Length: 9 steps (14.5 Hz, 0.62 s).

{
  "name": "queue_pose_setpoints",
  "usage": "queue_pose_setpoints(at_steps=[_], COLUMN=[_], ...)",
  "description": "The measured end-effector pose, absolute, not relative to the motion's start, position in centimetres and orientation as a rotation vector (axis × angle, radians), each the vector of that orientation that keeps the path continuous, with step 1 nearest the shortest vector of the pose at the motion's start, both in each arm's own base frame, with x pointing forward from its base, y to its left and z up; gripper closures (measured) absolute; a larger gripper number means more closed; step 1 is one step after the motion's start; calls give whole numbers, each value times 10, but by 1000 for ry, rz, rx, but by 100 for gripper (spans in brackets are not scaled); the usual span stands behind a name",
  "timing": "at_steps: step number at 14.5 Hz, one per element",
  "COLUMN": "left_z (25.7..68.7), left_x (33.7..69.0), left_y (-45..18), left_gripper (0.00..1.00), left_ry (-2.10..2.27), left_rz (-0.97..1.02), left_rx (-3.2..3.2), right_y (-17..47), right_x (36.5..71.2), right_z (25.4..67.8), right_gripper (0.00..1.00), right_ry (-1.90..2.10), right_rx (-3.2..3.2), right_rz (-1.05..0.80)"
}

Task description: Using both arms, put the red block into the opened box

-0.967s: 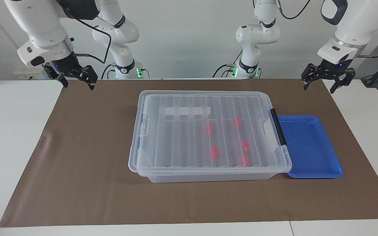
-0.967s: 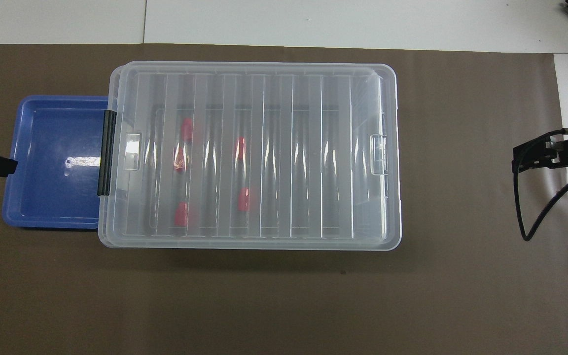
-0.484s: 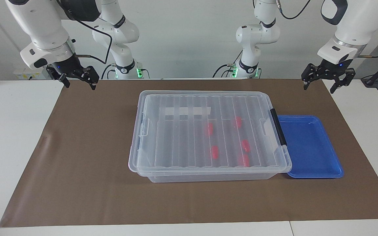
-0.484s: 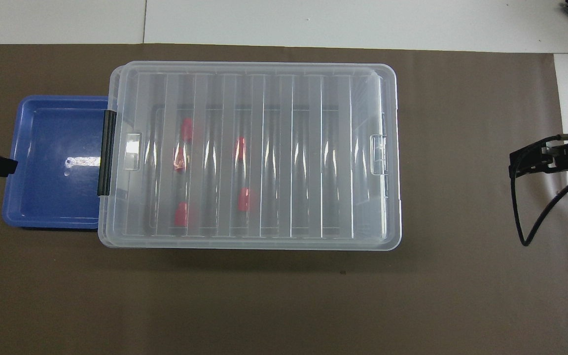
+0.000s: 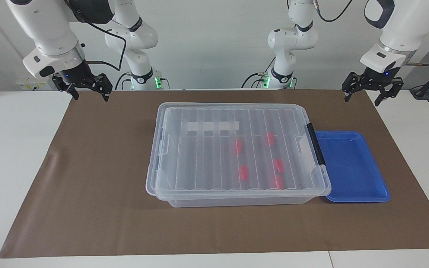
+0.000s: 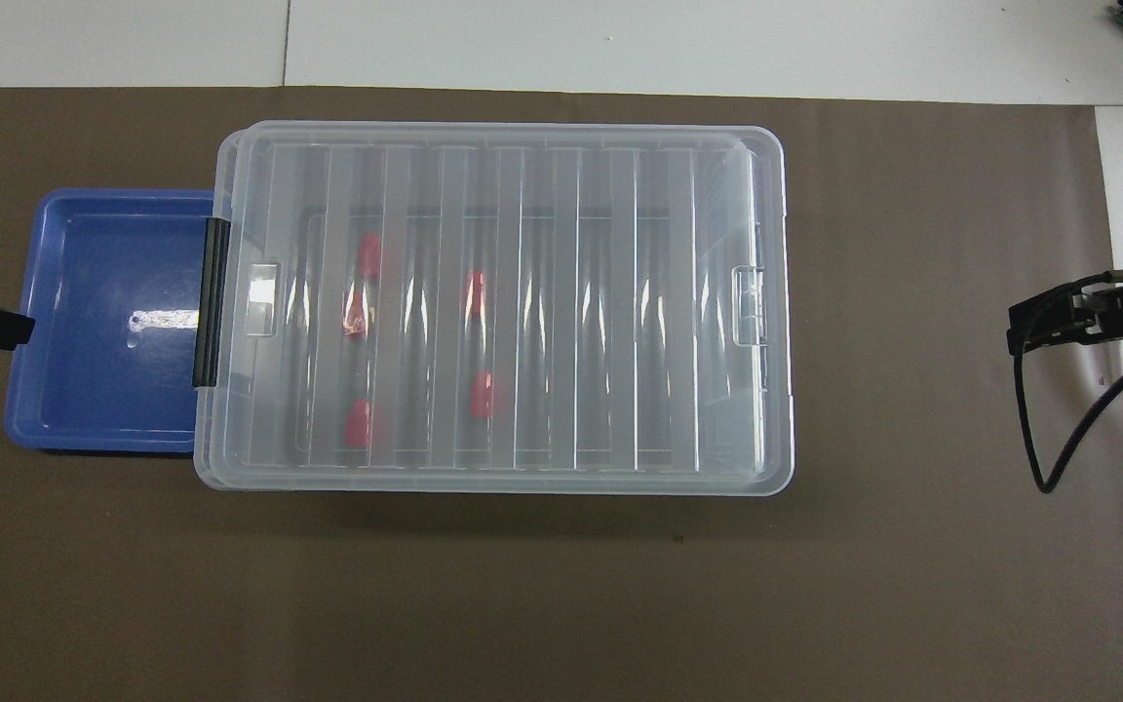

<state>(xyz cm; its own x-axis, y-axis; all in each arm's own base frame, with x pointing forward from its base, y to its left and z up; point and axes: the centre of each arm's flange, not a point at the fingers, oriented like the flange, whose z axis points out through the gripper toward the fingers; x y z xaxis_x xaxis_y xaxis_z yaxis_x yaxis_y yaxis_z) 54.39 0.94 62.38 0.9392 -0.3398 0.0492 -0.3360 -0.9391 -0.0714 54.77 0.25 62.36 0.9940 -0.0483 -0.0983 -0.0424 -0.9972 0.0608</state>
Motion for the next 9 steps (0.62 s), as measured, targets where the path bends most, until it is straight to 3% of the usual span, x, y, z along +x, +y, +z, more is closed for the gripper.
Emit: queue_pose_setpoints(at_steps=[9], left_z=[623], left_x=[544], left_y=[9], left_gripper=[0], left_ry=[529], left_rz=[-97], left_rx=[-3032], right_y=[6], right_x=[548], right_z=[623], right_gripper=[0], right_ry=[-65], right_rx=[3095], right_rz=[-156])
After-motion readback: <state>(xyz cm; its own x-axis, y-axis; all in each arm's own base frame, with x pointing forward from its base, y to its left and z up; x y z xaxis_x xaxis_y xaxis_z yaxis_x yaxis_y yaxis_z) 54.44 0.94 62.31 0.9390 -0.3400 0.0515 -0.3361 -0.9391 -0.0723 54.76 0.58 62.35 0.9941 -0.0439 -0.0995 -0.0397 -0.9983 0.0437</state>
